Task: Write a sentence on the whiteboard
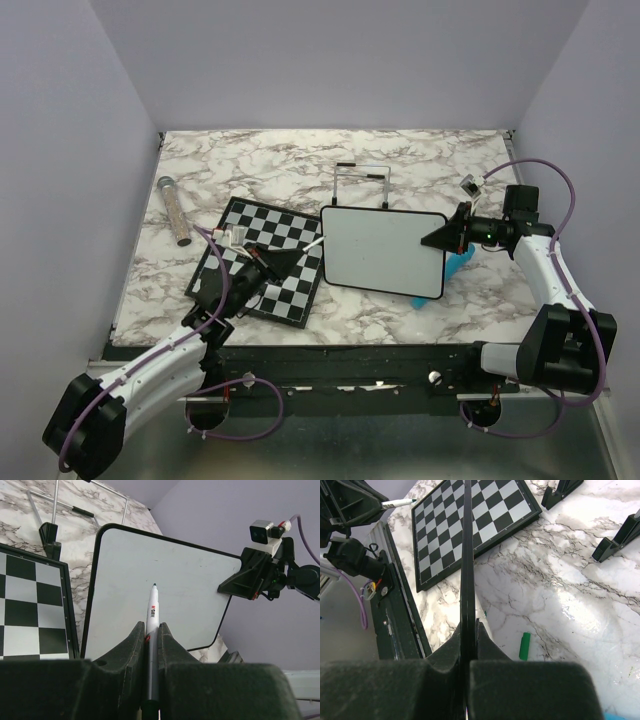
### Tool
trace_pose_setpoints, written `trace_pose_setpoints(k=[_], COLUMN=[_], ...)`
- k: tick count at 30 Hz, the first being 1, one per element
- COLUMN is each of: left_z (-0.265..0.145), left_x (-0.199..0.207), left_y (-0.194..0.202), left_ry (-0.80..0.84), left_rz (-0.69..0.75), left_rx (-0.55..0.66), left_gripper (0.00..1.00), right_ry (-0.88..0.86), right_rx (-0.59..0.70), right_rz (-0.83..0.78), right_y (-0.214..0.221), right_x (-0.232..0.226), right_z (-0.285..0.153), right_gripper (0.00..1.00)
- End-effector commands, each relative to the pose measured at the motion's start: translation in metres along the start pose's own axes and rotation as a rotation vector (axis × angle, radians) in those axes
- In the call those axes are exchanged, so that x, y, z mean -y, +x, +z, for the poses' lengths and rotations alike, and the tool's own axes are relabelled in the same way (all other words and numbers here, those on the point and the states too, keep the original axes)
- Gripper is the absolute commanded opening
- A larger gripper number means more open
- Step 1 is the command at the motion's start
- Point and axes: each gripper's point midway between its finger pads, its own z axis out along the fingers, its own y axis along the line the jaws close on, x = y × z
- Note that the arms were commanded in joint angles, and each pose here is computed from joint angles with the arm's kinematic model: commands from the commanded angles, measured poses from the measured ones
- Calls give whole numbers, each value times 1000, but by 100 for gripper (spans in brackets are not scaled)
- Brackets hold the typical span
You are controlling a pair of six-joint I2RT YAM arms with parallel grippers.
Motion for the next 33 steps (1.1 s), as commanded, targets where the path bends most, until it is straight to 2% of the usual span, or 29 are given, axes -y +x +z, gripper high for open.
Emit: trace_pose_setpoints(k=[1,33], left_z=[-2,1], left_x=[-2,-12], left_y=[0,8], left_ry=[-5,-35], left_rz=[16,59], left_rx=[-4,-43], left_gripper=[0,0], right_ry=[67,67], right_rx=[-13,-12], right_rz=[-65,-65], right_y=[-2,-2], right_x=[16,17], right_z=[-2,-1], right_gripper=[1,1])
